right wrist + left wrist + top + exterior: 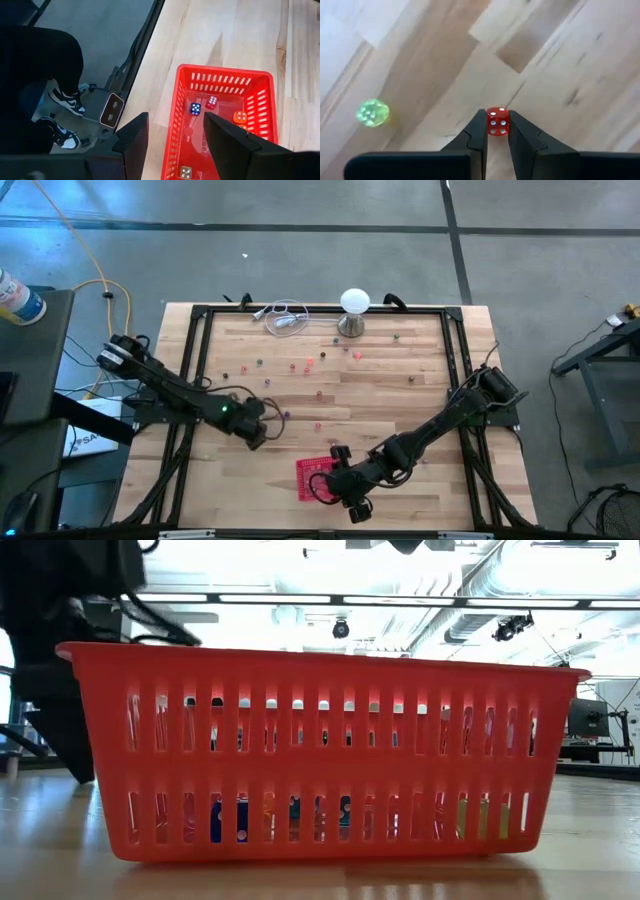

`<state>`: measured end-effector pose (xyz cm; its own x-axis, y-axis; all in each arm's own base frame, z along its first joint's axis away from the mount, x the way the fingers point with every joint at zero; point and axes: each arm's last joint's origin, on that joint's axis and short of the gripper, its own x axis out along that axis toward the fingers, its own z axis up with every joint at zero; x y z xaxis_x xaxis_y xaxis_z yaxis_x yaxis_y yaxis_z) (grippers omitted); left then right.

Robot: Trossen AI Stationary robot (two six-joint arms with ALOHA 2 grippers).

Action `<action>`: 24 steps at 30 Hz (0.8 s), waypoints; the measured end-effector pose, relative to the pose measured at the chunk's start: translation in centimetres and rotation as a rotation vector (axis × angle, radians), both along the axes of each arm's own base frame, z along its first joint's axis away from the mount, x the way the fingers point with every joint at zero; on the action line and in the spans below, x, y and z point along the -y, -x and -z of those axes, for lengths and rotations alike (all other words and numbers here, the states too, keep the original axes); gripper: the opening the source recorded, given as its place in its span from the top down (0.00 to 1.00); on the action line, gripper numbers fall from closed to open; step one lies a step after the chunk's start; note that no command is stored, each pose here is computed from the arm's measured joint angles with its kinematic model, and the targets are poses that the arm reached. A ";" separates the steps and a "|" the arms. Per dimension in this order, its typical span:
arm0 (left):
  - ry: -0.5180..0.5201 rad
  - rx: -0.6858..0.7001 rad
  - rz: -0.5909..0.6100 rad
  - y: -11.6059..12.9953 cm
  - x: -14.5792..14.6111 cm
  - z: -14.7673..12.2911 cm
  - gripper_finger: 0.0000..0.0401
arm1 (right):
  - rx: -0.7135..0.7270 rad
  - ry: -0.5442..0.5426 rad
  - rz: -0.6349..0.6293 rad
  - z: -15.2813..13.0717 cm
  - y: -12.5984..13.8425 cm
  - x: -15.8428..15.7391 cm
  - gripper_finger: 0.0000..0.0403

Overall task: Pick & Place Dice
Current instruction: Put the red dice into the red bin

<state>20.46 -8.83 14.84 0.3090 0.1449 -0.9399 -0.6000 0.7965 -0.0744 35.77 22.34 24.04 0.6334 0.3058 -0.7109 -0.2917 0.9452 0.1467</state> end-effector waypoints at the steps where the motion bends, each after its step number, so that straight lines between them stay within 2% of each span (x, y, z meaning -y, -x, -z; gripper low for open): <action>1: 0.035 0.056 0.018 -0.5 0.6 -0.2 0.90 | 0.002 0.001 0.002 0.0 0.0 0.0 0.55; 4: 0.088 0.236 0.109 -1.5 2.4 -1.4 0.90 | 0.017 0.024 0.021 0.0 0.1 -0.1 0.55; 9: 0.120 0.691 0.322 -3.4 6.5 -4.6 0.90 | 0.013 0.070 0.045 0.0 0.7 -0.4 0.55; 12: 0.124 0.857 0.416 -4.0 8.0 -5.7 0.90 | -0.013 0.088 0.064 0.2 0.9 -0.4 0.55; 15: 0.093 0.866 0.454 -5.1 9.2 -5.5 0.90 | -0.044 0.094 0.082 0.4 1.2 -0.3 0.55; 17: 0.085 0.846 0.463 -6.8 10.1 -5.1 0.90 | -0.056 0.100 0.105 0.5 1.3 -0.2 0.55; 21: 0.072 0.766 0.571 -9.6 12.0 -4.9 0.90 | -0.086 0.109 0.150 0.5 1.6 0.0 0.55; 24: 0.016 0.700 0.625 -10.8 13.0 -5.3 0.90 | -0.093 0.108 0.192 0.2 1.8 0.2 0.55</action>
<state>31.21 -21.84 20.10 0.8224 -0.2498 -0.5111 0.1222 0.9550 -0.2702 33.93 22.14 23.81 0.6030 0.1057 -0.7907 -0.0954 0.9936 0.0600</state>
